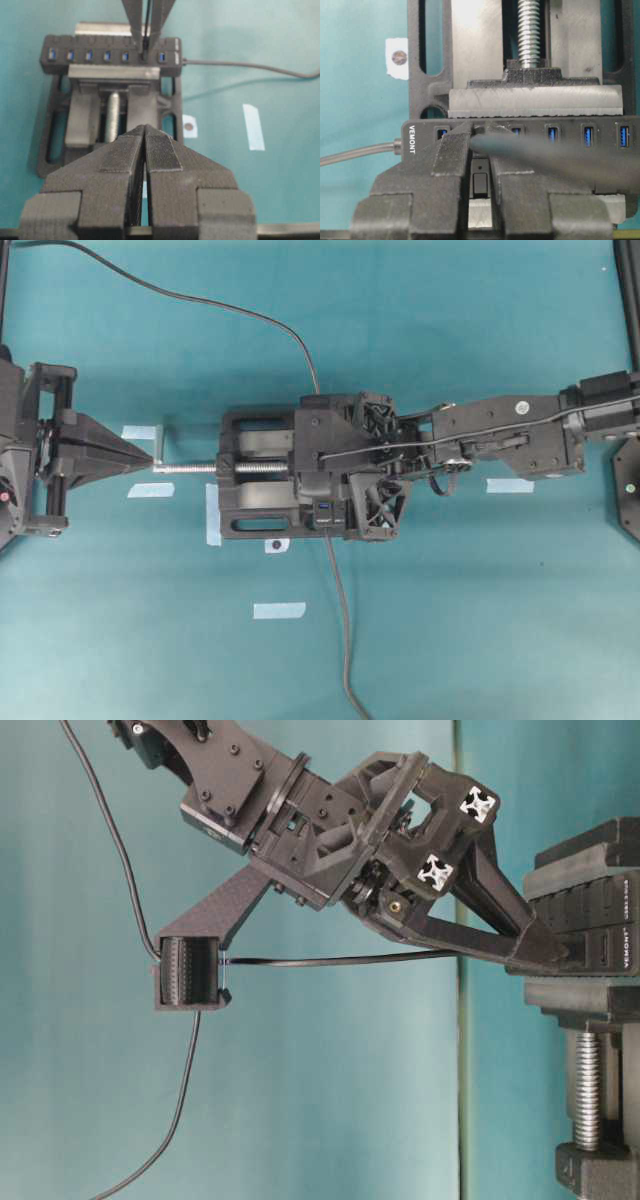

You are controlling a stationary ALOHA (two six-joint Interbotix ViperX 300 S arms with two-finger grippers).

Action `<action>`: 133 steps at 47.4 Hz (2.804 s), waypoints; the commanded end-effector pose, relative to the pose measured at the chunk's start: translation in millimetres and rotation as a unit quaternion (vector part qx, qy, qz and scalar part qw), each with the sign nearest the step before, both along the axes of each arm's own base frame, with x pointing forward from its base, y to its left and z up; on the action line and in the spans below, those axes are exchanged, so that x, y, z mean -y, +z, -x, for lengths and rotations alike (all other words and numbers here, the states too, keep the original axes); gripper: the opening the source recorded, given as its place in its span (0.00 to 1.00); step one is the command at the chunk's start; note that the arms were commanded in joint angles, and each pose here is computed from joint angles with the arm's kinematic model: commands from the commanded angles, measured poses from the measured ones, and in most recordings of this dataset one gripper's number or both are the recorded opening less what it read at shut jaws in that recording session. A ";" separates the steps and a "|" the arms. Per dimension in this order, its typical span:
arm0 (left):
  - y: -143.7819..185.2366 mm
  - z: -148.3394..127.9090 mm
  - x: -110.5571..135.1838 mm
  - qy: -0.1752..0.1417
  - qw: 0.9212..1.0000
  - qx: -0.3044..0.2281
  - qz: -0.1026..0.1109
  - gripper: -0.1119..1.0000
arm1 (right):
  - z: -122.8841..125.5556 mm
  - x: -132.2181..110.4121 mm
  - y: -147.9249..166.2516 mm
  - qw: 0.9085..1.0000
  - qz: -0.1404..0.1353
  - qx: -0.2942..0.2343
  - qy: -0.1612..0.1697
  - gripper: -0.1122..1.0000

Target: Insert the USB into the second port from the front of the fixed hub.

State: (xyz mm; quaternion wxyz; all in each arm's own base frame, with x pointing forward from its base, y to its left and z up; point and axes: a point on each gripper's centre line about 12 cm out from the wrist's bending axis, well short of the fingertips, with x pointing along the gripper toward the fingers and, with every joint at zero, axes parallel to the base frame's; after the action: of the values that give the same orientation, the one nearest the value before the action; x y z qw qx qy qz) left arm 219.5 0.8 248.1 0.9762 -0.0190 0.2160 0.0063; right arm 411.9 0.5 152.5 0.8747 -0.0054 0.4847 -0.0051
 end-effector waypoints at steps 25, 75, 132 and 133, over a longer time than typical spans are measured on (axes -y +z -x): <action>5.4 -0.6 0.3 -0.001 1.000 0.012 -0.001 0.10 | -5.2 -3.5 13.5 1.000 -0.004 0.028 0.000 0.38; 10.9 4.8 0.3 -0.001 1.000 0.027 -0.001 0.10 | -2.0 0.3 21.3 0.999 -0.004 0.038 -0.005 0.83; 11.7 4.6 0.6 -0.002 1.000 0.028 -0.001 0.10 | 38.8 4.5 50.2 0.988 -0.028 0.145 -0.031 0.83; 11.6 4.7 0.7 -0.001 1.000 0.028 0.000 0.10 | 39.0 4.5 49.8 0.988 -0.028 0.145 -0.031 0.83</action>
State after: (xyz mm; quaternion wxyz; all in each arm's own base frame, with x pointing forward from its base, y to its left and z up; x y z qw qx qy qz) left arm 212.1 0.5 252.5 0.9796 -0.0181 0.2003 0.0052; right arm 372.6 -3.5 188.6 0.9263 0.0291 0.3752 -0.0177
